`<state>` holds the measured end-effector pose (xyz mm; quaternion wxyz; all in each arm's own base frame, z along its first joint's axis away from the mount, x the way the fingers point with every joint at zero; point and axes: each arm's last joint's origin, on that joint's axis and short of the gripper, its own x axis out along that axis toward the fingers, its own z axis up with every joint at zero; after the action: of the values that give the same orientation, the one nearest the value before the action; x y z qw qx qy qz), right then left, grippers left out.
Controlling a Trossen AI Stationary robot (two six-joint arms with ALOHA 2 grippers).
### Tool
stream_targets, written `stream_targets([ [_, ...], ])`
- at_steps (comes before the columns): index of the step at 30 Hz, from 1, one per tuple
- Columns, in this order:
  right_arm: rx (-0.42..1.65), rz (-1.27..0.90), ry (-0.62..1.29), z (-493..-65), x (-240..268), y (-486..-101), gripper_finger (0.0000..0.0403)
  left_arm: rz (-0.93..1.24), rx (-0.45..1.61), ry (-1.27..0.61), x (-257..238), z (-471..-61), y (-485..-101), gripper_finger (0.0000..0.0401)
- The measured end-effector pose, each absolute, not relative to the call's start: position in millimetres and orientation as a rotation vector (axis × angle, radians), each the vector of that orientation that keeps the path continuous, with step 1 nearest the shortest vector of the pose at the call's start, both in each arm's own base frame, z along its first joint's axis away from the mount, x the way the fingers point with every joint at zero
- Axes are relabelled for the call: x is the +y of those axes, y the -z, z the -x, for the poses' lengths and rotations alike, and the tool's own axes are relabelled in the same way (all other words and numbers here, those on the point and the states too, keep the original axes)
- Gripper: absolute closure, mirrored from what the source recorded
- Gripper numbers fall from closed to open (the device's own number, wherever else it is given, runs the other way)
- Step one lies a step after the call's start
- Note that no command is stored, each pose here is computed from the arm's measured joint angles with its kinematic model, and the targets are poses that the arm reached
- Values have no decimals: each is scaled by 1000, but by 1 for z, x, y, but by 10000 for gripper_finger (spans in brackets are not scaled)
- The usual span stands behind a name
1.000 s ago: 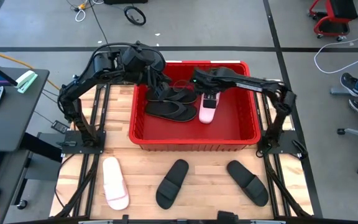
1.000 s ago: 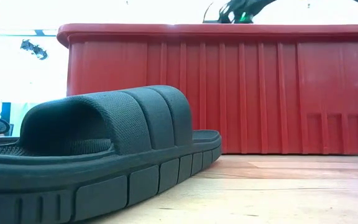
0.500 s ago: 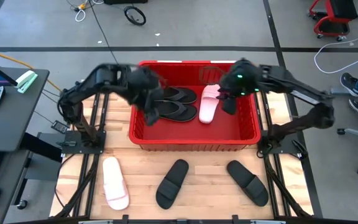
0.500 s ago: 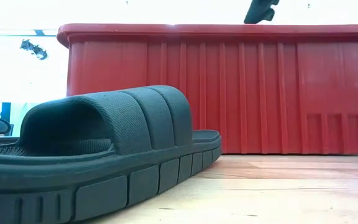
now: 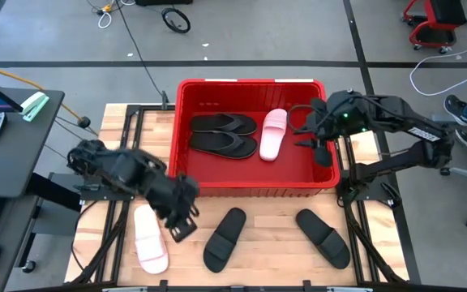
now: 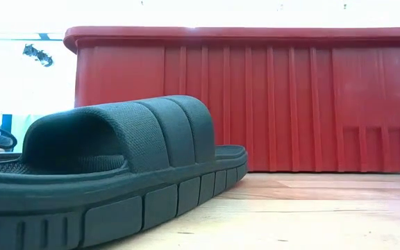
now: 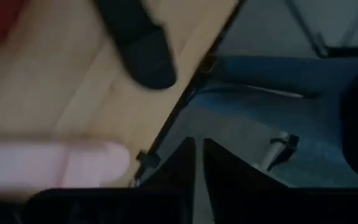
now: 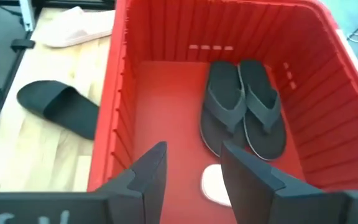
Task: Pick and place slides into bin
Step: Put the other pink pair slides into the bin
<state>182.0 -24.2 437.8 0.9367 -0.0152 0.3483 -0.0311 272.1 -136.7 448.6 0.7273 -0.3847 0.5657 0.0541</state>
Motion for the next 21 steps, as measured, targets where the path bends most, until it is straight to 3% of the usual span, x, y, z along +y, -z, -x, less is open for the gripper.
stream_targets([
  [5, 745, -1, 26, -187, -14, -434, 247, 851, 1424, -261, -172, -267, -405, 295],
  [11, 782, -34, -21, -192, 0, -430, 247, 774, 1799, -358, -192, -257, -332, 216],
  [16, 808, -92, -38, -199, 11, -426, 247, 628, 1959, -198, -191, -253, -278, 187],
  [21, 851, -176, -36, -211, 22, -419, 247, 492, 1997, -28, -179, -251, -236, 188],
])
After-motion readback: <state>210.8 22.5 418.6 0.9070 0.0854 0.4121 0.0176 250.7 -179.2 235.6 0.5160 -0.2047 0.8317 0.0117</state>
